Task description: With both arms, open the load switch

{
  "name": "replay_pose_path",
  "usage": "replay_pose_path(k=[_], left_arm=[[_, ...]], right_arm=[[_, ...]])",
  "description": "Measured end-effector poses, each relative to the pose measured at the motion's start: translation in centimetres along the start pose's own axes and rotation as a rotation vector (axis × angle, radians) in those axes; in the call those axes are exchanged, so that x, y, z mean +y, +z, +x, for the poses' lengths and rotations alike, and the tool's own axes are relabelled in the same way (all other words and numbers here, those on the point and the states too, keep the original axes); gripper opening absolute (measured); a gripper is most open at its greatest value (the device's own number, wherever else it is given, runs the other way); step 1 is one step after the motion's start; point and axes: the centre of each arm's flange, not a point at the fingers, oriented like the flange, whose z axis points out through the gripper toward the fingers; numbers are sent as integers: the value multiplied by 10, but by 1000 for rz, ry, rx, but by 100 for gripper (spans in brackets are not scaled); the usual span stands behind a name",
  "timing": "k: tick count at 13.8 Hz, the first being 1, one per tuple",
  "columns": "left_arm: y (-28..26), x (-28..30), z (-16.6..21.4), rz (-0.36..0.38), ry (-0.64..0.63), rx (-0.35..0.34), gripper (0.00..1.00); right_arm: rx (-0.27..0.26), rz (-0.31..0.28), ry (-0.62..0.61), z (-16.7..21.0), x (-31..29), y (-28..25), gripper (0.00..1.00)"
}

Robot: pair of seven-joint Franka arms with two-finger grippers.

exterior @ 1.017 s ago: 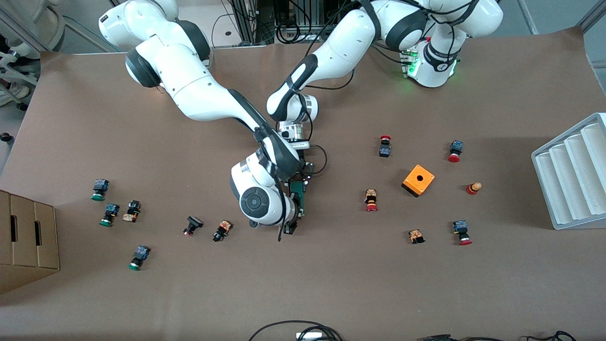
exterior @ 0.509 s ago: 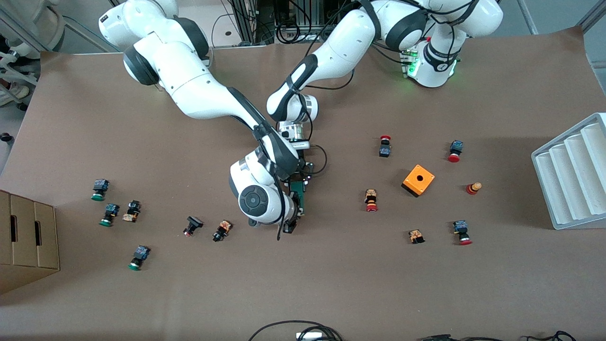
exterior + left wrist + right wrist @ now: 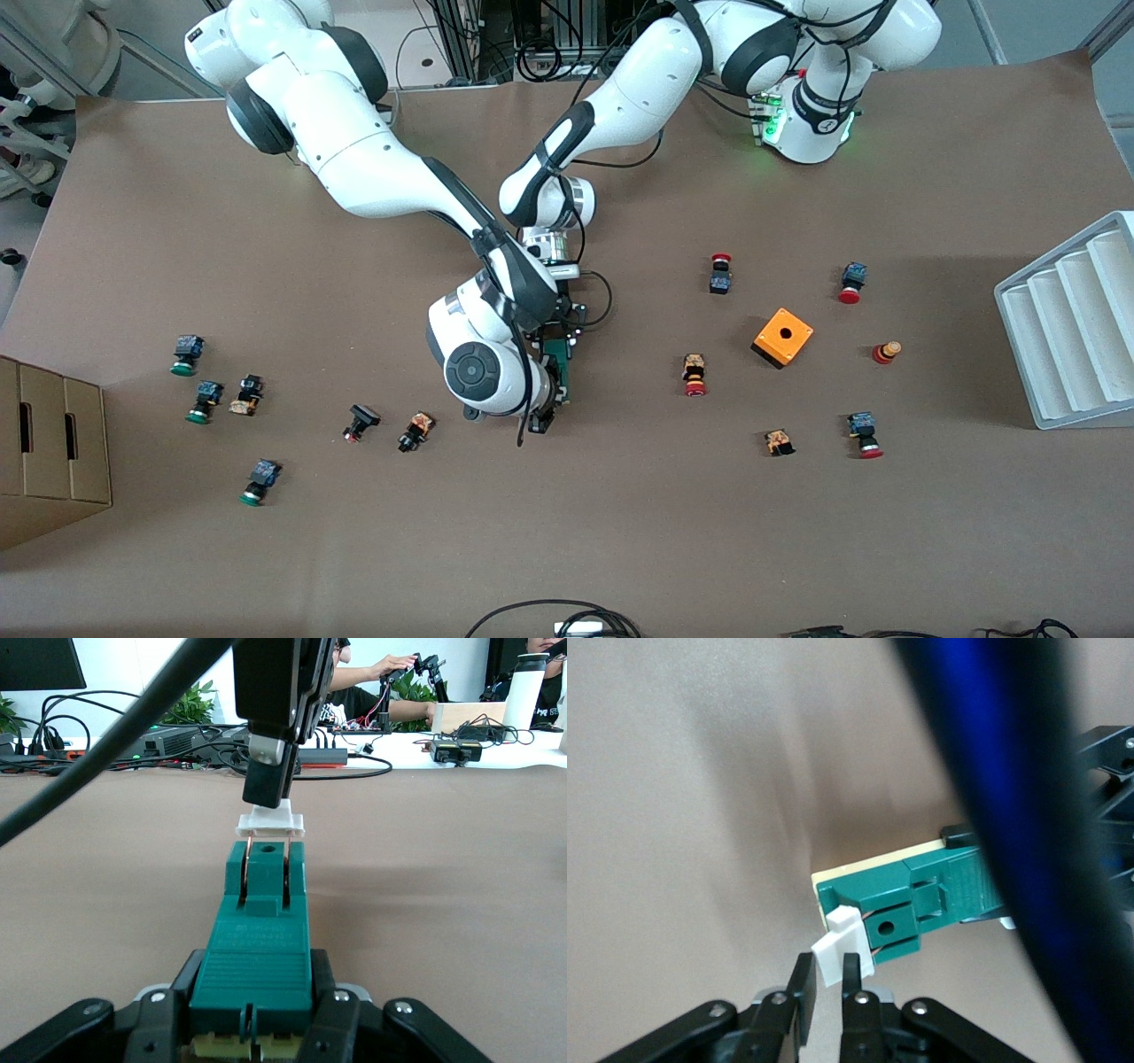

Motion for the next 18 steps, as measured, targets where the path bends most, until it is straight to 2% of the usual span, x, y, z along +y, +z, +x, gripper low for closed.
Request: replay_pose_path(k=[5,18], left_arm=[[0,0,0,0,0,0,52],[0,0,0,0,0,0,52]], right_arm=[[20,-72,-15,-4,25,12,18],[24,-76,-18,-3,30,12,19]])
